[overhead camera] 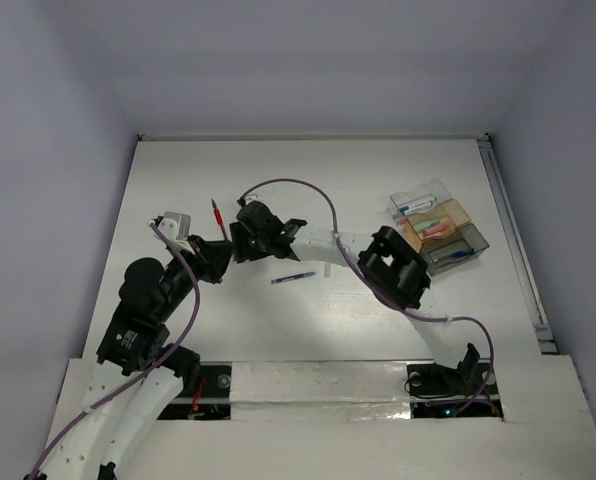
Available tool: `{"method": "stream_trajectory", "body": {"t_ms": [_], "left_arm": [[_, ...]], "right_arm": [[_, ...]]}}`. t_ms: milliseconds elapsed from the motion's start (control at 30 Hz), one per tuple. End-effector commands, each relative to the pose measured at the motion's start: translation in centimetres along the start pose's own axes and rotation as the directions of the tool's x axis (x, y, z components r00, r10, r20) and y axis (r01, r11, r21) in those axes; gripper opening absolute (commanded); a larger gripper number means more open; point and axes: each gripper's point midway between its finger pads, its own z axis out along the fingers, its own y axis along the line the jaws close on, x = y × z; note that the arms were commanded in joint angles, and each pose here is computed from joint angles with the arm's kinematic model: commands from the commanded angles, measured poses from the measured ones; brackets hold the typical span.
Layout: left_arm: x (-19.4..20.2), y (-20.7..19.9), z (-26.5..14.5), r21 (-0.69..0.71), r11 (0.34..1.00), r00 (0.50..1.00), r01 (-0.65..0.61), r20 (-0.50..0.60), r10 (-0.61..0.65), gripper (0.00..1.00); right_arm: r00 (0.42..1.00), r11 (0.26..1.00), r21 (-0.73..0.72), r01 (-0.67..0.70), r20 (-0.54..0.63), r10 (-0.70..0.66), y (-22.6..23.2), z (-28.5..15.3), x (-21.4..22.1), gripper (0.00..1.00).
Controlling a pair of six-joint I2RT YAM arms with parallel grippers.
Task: Sort the stationery into containers
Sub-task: Close the pen cap on the pen.
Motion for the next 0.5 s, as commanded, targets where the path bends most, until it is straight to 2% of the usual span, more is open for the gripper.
{"method": "stream_trajectory", "body": {"t_ms": [0,267,467], "left_arm": [[-2.2,-1.4,-0.6,0.043,0.999,0.997,-0.021,0.07,0.018,0.0],[-2.5,-2.2,-1.3,0.069,0.997,0.996,-0.026,0.087,0.02,0.0],[-2.6,-2.3,-1.5,0.072,0.997,0.995,-0.028,0.093,0.022,0.0]], "right_arm": [[1.0,0.999,0.033,0.03,-0.002,-0.03,0.8,0.5,-0.4,0.57],[0.996,0.983,0.164,0.08,-0.043,-0.074,-0.7,2.5,0.6,0.51],[0.989,0.948,0.282,0.15,-0.062,-0.138,-2.9,3.1,1.1,0.4]]}}
